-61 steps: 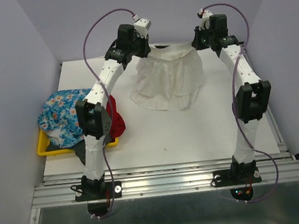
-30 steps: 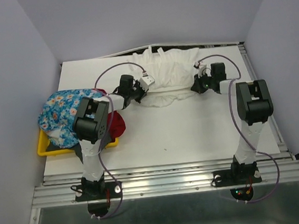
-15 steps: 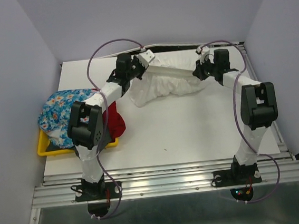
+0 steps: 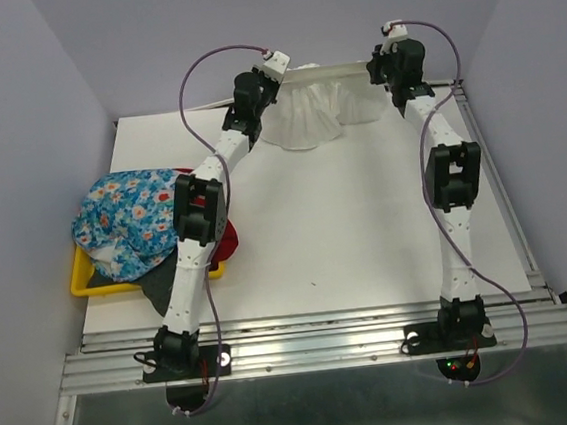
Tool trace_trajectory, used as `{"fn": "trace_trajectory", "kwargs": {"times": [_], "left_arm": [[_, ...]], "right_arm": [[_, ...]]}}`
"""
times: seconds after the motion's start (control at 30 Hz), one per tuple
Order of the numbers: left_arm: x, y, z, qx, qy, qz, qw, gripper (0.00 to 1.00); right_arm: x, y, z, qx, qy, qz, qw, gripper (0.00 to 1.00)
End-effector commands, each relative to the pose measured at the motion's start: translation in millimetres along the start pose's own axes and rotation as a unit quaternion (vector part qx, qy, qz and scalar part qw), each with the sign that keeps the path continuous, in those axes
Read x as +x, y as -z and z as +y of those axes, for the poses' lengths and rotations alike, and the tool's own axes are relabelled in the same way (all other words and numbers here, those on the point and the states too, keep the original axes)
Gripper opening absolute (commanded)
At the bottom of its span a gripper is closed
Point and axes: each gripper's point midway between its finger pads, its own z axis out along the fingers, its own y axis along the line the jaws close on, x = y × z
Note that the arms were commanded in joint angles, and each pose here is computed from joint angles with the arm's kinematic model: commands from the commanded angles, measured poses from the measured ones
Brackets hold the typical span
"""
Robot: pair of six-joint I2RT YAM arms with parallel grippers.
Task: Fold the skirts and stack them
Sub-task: Flatten the skirt out
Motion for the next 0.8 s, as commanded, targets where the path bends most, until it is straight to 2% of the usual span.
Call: {"fn": "trace_trajectory", "kwargs": {"times": [0.0, 0.03, 0.07, 0.13, 0.2, 0.23, 0.27, 0.33, 0.37, 0.43, 0.47, 0.5, 0.53, 0.6, 0.63, 0.77], "left_arm": [[-154.3, 41.1, 132.0, -0.191, -0.021, -0.201, 0.961, 0.00], [-168.4, 48.6, 140.6, -0.196, -0.027, -0.217, 0.956, 0.00], [-176.6, 53.4, 145.5, -0.199, -0.032, -0.228, 0.953, 0.00], [-186.8, 60.8, 148.5, -0.188, -0.050, -0.242, 0.950, 0.00], [-183.9, 60.9, 138.5, -0.160, -0.069, -0.242, 0.954, 0.00], [-189.6, 65.9, 135.6, -0.151, -0.085, -0.242, 0.955, 0.00], [-155.2, 58.3, 120.1, -0.124, -0.091, -0.208, 0.966, 0.00], [-143.9, 63.0, 93.5, -0.064, -0.152, -0.198, 0.966, 0.00], [-96.6, 61.2, 63.5, -0.025, -0.172, -0.155, 0.973, 0.00], [-84.5, 75.0, 34.4, 0.006, -0.230, -0.159, 0.960, 0.00], [-41.6, 83.7, 12.0, 0.034, -0.282, -0.127, 0.951, 0.00], [-32.1, 89.4, -7.3, 0.052, -0.307, -0.125, 0.942, 0.00], [-38.8, 97.2, -12.6, 0.045, -0.331, -0.141, 0.932, 0.00], [-16.4, 109.1, -31.4, 0.063, -0.358, -0.131, 0.922, 0.00], [-19.2, 112.2, -38.2, 0.069, -0.359, -0.137, 0.920, 0.00], [-21.9, 115.3, -39.8, 0.062, -0.338, -0.129, 0.930, 0.00]], "right_arm": [[-127.2, 40.3, -87.6, 0.123, -0.034, -0.145, 0.981, 0.01], [-151.6, 53.5, -83.5, 0.119, -0.031, -0.173, 0.977, 0.01], [-152.1, 60.7, -86.6, 0.120, -0.032, -0.168, 0.978, 0.01], [-169.0, 78.1, -65.9, 0.074, -0.014, -0.200, 0.977, 0.01], [-153.9, 79.9, -52.9, 0.042, 0.005, -0.182, 0.982, 0.01], [-130.0, 75.8, -48.0, 0.027, 0.002, -0.156, 0.987, 0.01], [-115.3, 74.3, -40.4, 0.004, 0.024, -0.138, 0.990, 0.01], [-83.7, 71.2, -35.5, -0.016, 0.071, -0.109, 0.991, 0.01], [-47.4, 69.0, -21.5, -0.044, 0.084, -0.076, 0.993, 0.01], [-12.2, 69.5, -9.6, -0.071, 0.132, -0.046, 0.988, 0.01], [4.3, 70.5, 4.1, -0.091, 0.144, -0.034, 0.985, 0.01], [39.8, 76.0, 7.2, -0.102, 0.147, -0.004, 0.984, 0.01], [46.4, 79.6, 16.9, -0.112, 0.171, -0.001, 0.979, 0.01], [62.9, 86.1, 27.8, -0.125, 0.185, 0.008, 0.975, 0.01], [75.4, 92.4, 35.6, -0.132, 0.187, 0.019, 0.973, 0.01], [72.9, 101.1, 36.8, -0.130, 0.181, 0.021, 0.975, 0.01]]}}
